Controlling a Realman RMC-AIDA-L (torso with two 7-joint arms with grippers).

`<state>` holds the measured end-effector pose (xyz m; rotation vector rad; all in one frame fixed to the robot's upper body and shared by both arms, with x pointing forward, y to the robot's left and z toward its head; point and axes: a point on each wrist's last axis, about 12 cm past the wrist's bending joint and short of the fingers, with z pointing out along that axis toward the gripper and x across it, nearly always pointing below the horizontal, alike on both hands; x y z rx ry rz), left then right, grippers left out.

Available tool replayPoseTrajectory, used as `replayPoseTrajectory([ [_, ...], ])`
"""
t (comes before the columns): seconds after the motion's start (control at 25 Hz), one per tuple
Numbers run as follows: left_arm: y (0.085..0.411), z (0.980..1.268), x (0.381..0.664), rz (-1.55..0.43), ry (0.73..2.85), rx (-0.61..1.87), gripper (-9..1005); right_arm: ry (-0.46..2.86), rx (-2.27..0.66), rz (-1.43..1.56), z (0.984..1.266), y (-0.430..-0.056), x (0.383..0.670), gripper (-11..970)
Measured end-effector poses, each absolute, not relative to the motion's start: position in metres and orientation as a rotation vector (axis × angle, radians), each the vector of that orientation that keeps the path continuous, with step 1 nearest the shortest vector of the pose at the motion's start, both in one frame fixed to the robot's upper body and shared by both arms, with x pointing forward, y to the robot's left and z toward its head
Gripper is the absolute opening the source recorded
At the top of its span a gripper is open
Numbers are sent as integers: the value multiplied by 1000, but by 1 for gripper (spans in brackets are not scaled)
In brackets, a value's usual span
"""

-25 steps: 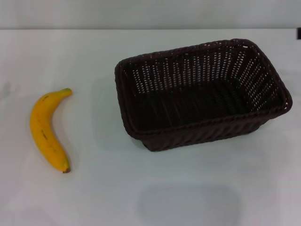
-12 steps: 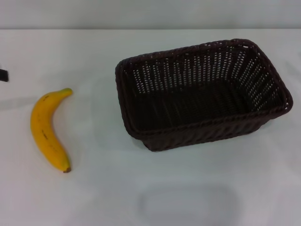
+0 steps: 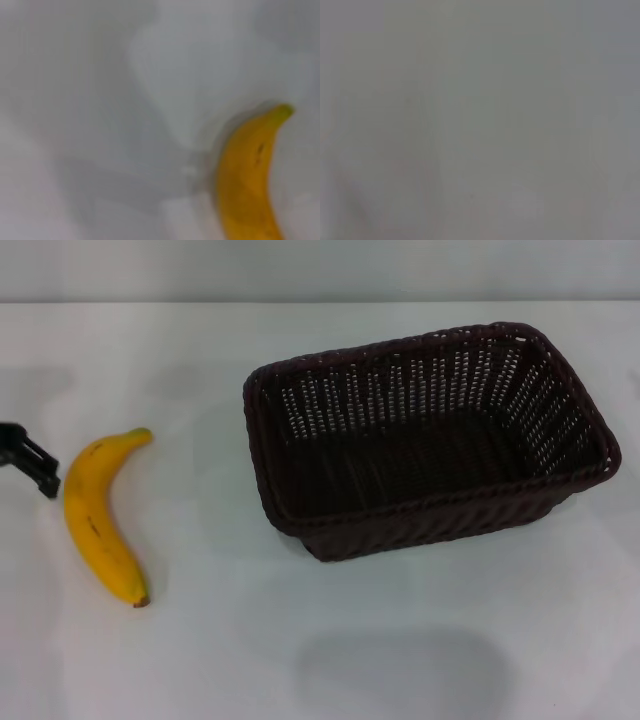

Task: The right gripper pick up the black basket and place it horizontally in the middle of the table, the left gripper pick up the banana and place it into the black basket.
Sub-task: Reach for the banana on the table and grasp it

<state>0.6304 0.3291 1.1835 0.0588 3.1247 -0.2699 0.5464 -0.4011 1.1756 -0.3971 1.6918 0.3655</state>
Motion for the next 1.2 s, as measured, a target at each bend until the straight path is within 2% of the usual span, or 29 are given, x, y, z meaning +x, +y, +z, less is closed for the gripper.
replayPoseTrajectory([
  [0.28, 309, 1167, 632, -228, 3127, 47, 768, 1704, -374, 365, 1162, -402, 547, 669],
  [0.8, 309, 1148, 634, -331, 3044, -99, 765, 1724, -368, 328, 1155, -404, 550, 668],
  [1.2, 308, 1133, 631, -339, 3037, -119, 762, 1736, -377, 327, 1148, -403, 549, 667],
])
